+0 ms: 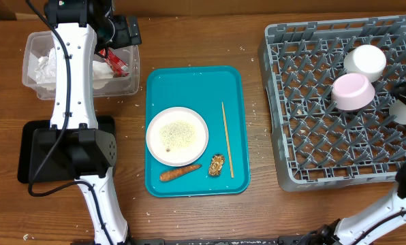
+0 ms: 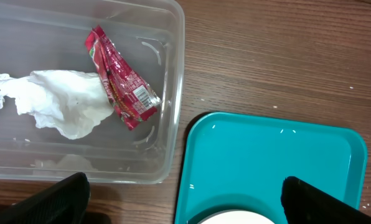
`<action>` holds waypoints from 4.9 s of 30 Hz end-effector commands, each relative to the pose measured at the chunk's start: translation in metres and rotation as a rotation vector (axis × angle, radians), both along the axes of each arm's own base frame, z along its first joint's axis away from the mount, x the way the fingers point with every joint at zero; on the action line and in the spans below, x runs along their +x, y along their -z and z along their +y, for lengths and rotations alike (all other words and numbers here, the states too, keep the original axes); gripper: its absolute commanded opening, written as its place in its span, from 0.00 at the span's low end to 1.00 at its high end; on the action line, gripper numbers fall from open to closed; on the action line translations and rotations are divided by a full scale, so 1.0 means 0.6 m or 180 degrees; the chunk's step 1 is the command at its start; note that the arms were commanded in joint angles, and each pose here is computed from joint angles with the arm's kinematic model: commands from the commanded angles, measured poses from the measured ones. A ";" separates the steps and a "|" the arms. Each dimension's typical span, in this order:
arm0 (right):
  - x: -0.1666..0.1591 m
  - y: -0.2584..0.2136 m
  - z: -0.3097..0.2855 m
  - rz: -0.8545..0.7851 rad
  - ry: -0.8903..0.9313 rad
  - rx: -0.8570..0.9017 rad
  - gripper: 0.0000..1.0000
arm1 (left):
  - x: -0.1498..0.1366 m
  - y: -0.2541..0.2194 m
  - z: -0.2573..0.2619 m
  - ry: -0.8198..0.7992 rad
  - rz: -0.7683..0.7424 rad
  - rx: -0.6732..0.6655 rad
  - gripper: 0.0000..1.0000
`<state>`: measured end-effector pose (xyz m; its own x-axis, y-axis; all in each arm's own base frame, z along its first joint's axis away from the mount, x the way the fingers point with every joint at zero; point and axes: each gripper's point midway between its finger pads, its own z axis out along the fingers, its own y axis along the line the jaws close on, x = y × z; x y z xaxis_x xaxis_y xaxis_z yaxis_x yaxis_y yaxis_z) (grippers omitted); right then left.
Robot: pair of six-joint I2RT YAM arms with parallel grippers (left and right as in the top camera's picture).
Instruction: Sort waste into correct bins and load items into the dishwasher
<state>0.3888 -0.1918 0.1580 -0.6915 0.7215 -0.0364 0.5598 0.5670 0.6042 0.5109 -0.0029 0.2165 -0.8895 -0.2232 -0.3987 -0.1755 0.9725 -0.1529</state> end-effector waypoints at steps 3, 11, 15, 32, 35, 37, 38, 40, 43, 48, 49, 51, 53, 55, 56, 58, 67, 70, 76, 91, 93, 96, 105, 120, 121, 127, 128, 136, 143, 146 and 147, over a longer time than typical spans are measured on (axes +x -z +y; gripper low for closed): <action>0.043 -0.019 0.090 0.0074 -0.0540 -0.0606 0.15 | 0.004 -0.007 -0.004 -0.0010 -0.0049 -0.0002 1.00; 0.052 0.037 0.107 0.0843 -0.0281 -0.1534 0.22 | 0.004 -0.007 -0.004 -0.0010 -0.0049 -0.0002 1.00; 0.043 0.057 0.098 0.1060 -0.0143 -0.1600 0.18 | 0.004 -0.007 -0.004 -0.0010 -0.0049 -0.0002 1.00; -0.023 0.055 0.002 0.1499 0.0457 -0.1674 0.04 | 0.004 -0.007 -0.004 -0.0010 -0.0049 -0.0002 1.00; -0.027 0.042 0.005 0.1497 0.0468 -0.1652 0.04 | 0.004 -0.007 -0.004 -0.0010 -0.0049 -0.0002 1.00; -0.024 0.025 0.019 0.1423 0.0444 -0.1584 0.04 | 0.004 -0.007 -0.004 -0.0010 -0.0049 -0.0002 1.00; -0.021 0.014 0.031 0.1359 0.0415 -0.1514 0.04 | 0.004 -0.007 -0.004 -0.0010 -0.0049 -0.0002 1.00; -0.008 -0.016 0.074 0.1101 0.0199 -0.1302 0.04 | 0.004 -0.007 -0.004 -0.0010 -0.0049 -0.0002 1.00; 0.015 -0.062 0.169 0.0522 -0.0469 -0.0884 0.07 | 0.004 -0.007 -0.004 -0.0010 -0.0049 -0.0002 1.00; 0.014 -0.098 0.355 0.0081 -0.1603 -0.0679 0.77 | 0.004 -0.007 -0.004 -0.0010 -0.0049 -0.0002 1.00; 0.012 -0.091 0.379 0.0110 -0.1731 -0.0725 0.81 | 0.004 -0.007 -0.004 -0.0010 -0.0049 -0.0002 1.00; 0.011 -0.073 0.423 0.0135 -0.1967 -0.0821 0.82 | 0.004 -0.007 -0.004 -0.0010 -0.0049 -0.0002 1.00; 0.012 -0.053 0.468 0.0115 -0.2195 -0.0911 0.82 | 0.004 -0.007 -0.004 -0.0010 -0.0049 -0.0002 1.00; 0.014 0.000 0.555 0.0061 -0.2526 -0.1039 0.82 | 0.004 -0.007 -0.004 -0.0010 -0.0049 -0.0002 1.00; 0.012 0.016 0.568 0.0123 -0.2504 -0.1126 0.82 | 0.004 -0.007 -0.004 -0.0010 -0.0049 -0.0002 1.00; 0.006 0.048 0.585 0.0254 -0.2489 -0.1332 0.80 | 0.004 -0.007 -0.004 -0.0010 -0.0049 -0.0002 1.00; -0.060 0.184 0.657 0.0750 -0.3154 -0.2056 0.72 | 0.004 -0.007 -0.004 -0.0010 -0.0049 -0.0002 1.00; -0.076 0.207 0.678 0.0820 -0.3283 -0.2065 0.70 | 0.004 -0.007 -0.004 -0.0010 -0.0049 -0.0002 1.00; -0.090 0.241 0.684 0.0992 -0.3348 -0.2087 0.62 | 0.004 -0.007 -0.004 -0.0010 -0.0049 -0.0002 1.00; -0.103 0.271 0.689 0.1201 -0.3230 -0.1976 0.16 | 0.004 -0.007 -0.004 -0.0010 -0.0049 -0.0002 1.00; -0.102 0.269 0.689 0.1215 -0.3171 -0.1969 0.08 | 0.004 -0.007 -0.004 -0.0010 -0.0049 -0.0002 1.00; -0.092 0.250 0.694 0.1194 -0.3127 -0.1882 0.04 | 0.004 -0.007 -0.004 -0.0010 -0.0049 -0.0002 1.00; -0.009 0.125 0.639 0.1010 -0.2732 -0.1918 0.04 | 0.004 -0.007 -0.004 -0.0010 -0.0049 -0.0002 1.00; 0.138 -0.066 0.407 -0.0053 -0.2288 -0.2040 0.04 | 0.004 -0.007 -0.004 -0.0010 -0.0049 -0.0002 1.00; 0.141 -0.066 0.403 -0.0107 -0.2344 -0.2030 0.04 | 0.004 -0.007 -0.004 -0.0010 -0.0049 -0.0002 1.00; 0.159 -0.068 0.405 -0.0294 -0.2404 -0.1994 0.04 | 0.004 -0.007 -0.004 -0.0010 -0.0049 -0.0002 1.00; 0.160 -0.067 0.409 -0.0318 -0.2415 -0.1951 0.04 | 0.004 -0.007 -0.004 -0.0010 -0.0049 -0.0002 1.00; 0.163 -0.038 0.418 -0.0245 -0.2472 -0.1845 0.15 | 0.004 -0.007 -0.005 -0.0009 -0.0049 -0.0002 1.00; 0.156 -0.024 0.423 -0.0161 -0.2494 -0.1770 0.44 | 0.004 -0.007 -0.004 -0.0010 -0.0049 -0.0002 1.00; 0.146 -0.025 0.444 -0.0180 -0.2550 -0.1567 0.45 | 0.004 -0.007 -0.004 -0.0010 -0.0049 -0.0002 1.00; 0.143 -0.027 0.452 -0.0177 -0.2537 -0.1493 0.45 | 0.004 -0.007 -0.004 -0.0010 -0.0049 -0.0002 1.00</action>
